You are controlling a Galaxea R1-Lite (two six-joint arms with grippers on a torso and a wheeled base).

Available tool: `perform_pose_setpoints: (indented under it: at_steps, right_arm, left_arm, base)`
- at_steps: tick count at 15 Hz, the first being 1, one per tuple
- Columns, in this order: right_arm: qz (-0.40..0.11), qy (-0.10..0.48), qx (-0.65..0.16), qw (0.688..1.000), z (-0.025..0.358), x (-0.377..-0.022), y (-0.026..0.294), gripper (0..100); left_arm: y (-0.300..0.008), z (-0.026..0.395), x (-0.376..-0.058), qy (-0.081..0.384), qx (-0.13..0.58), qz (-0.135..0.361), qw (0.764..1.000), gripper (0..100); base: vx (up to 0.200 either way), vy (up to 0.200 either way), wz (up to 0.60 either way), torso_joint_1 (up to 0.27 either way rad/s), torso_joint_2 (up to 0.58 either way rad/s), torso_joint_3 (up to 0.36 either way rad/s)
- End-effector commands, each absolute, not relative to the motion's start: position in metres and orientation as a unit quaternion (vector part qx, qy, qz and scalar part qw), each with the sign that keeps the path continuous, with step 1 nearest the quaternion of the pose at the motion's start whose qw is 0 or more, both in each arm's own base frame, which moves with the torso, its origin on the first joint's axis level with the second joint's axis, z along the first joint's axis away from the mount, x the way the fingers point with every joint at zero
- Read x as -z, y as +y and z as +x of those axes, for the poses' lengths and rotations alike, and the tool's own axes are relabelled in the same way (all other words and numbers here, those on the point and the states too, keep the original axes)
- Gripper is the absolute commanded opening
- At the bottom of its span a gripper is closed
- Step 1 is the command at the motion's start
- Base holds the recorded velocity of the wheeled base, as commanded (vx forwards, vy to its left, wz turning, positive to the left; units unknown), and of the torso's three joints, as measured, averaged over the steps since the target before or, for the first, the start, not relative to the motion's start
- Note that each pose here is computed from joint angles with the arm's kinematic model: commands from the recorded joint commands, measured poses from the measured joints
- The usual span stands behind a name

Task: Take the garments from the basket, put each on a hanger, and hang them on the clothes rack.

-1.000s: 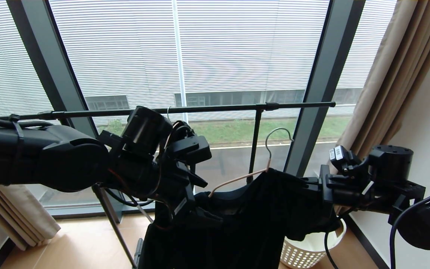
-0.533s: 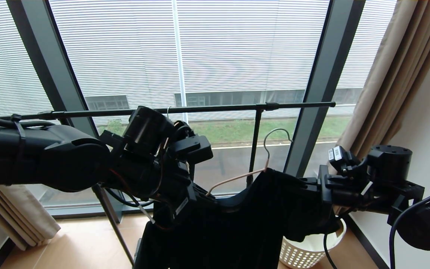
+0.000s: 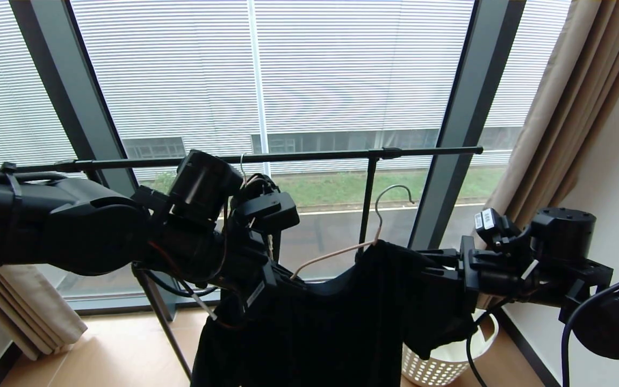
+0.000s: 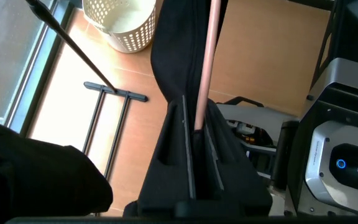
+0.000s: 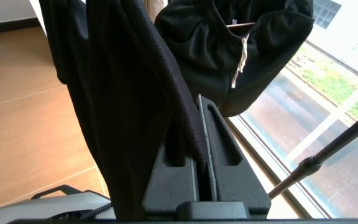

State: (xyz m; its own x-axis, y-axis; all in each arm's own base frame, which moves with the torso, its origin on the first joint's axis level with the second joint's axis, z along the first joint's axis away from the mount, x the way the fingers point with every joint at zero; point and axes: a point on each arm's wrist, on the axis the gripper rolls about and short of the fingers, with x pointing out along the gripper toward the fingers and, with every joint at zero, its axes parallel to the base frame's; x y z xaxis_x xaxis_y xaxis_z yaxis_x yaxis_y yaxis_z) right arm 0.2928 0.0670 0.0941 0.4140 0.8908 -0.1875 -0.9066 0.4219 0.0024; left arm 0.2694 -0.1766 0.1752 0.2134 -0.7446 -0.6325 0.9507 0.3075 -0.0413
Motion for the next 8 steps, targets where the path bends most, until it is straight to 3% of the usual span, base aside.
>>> perform_pose_setpoints:
  at_steps: [1, 3, 8]
  right_arm:
    - [-0.058, 0.072, -0.53, 0.843, 0.294, -0.094, 0.062, 100]
    - [-0.081, 0.048, -0.514, 0.853, 0.299, -0.094, 0.049, 100]
    - [-0.086, 0.029, -0.494, 0.864, 0.304, -0.099, 0.029, 100]
  left_arm:
    - [-0.172, 0.267, -0.18, 0.277, 0.556, 0.181, 0.762, 0]
    - [-0.163, 0.262, -0.184, 0.279, 0.549, 0.174, 0.769, 0]
    - [-0.133, 0.245, -0.194, 0.273, 0.524, 0.165, 0.79, 0]
  base:
    - [0.0, 0.0, 0.0, 0.0, 0.0, 0.0]
    - [0.0, 0.0, 0.0, 0.0, 0.0, 0.0]
    - [0.0, 0.0, 0.0, 0.0, 0.0, 0.0]
